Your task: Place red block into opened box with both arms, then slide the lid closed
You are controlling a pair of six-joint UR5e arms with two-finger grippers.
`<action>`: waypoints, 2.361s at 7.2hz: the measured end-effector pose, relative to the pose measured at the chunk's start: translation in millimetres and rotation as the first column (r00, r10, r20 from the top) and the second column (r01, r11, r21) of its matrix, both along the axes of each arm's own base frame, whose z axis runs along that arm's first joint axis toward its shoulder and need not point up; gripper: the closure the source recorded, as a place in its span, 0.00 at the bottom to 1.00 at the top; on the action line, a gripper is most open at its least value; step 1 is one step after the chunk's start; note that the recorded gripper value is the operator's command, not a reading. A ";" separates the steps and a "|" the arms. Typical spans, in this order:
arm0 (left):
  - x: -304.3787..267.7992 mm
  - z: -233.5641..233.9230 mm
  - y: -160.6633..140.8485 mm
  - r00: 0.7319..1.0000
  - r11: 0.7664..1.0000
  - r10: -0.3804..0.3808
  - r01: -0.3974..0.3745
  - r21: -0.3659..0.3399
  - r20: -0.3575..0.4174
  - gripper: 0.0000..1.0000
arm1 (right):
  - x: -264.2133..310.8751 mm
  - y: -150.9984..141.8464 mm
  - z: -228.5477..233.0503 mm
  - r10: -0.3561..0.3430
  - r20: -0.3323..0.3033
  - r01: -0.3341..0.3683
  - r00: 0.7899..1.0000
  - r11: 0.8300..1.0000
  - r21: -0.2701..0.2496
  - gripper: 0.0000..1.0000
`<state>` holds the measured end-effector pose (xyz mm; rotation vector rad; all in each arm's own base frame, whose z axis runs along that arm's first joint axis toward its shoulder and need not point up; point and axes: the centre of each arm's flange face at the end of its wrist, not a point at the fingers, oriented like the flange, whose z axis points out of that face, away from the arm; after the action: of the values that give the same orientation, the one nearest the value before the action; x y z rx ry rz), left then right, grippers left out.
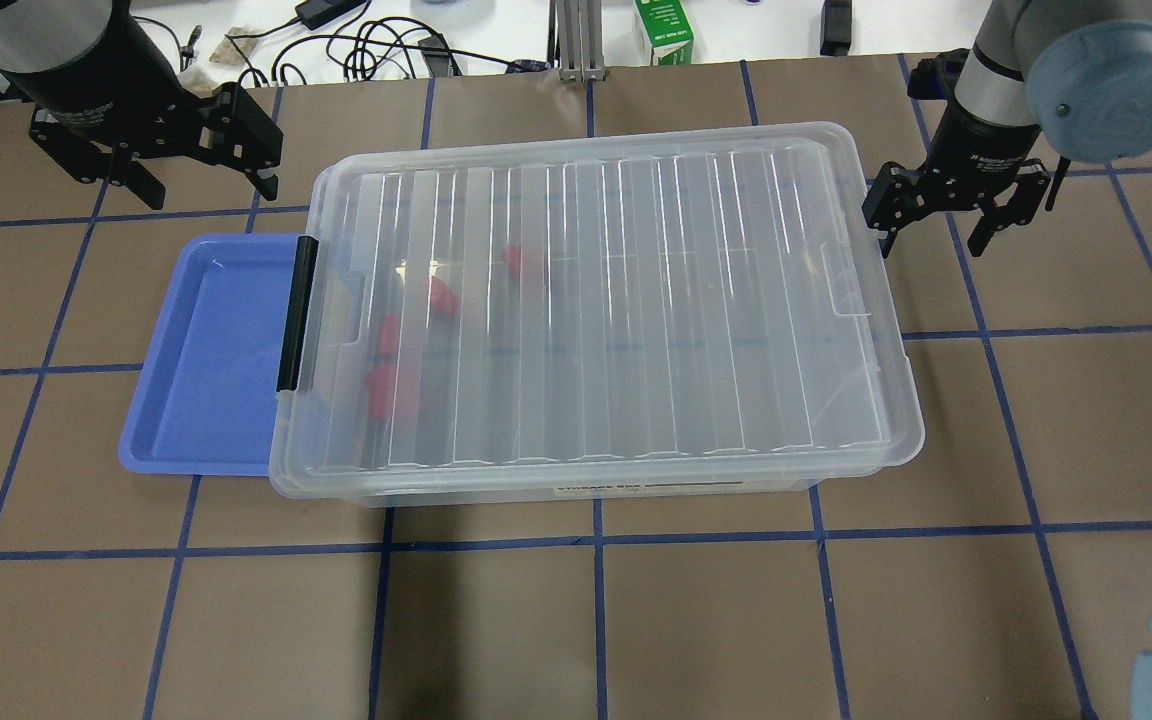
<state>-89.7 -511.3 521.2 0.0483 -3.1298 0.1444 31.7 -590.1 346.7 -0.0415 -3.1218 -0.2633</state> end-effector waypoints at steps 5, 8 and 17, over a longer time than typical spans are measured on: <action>0.1 1.1 0.0 1.000 1.000 0.000 0.000 -0.003 0.002 0.00 | -4.7 33.7 94.5 0.007 -0.096 -0.022 0.995 0.988 -0.153 0.00; 0.1 1.6 0.3 1.000 1.000 -0.005 0.005 -0.004 0.002 0.00 | 26.4 92.2 153.8 -0.020 -0.084 0.005 0.996 0.986 -0.168 0.00; 0.7 1.4 3.1 1.000 1.000 -0.010 0.010 -0.007 0.012 0.00 | 118.3 110.5 159.2 -0.047 -0.033 0.040 0.998 0.984 -0.175 0.00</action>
<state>-89.0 -508.2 522.6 0.0319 -3.1408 0.1568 150.0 -479.6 505.9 -0.1142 -3.1003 0.0110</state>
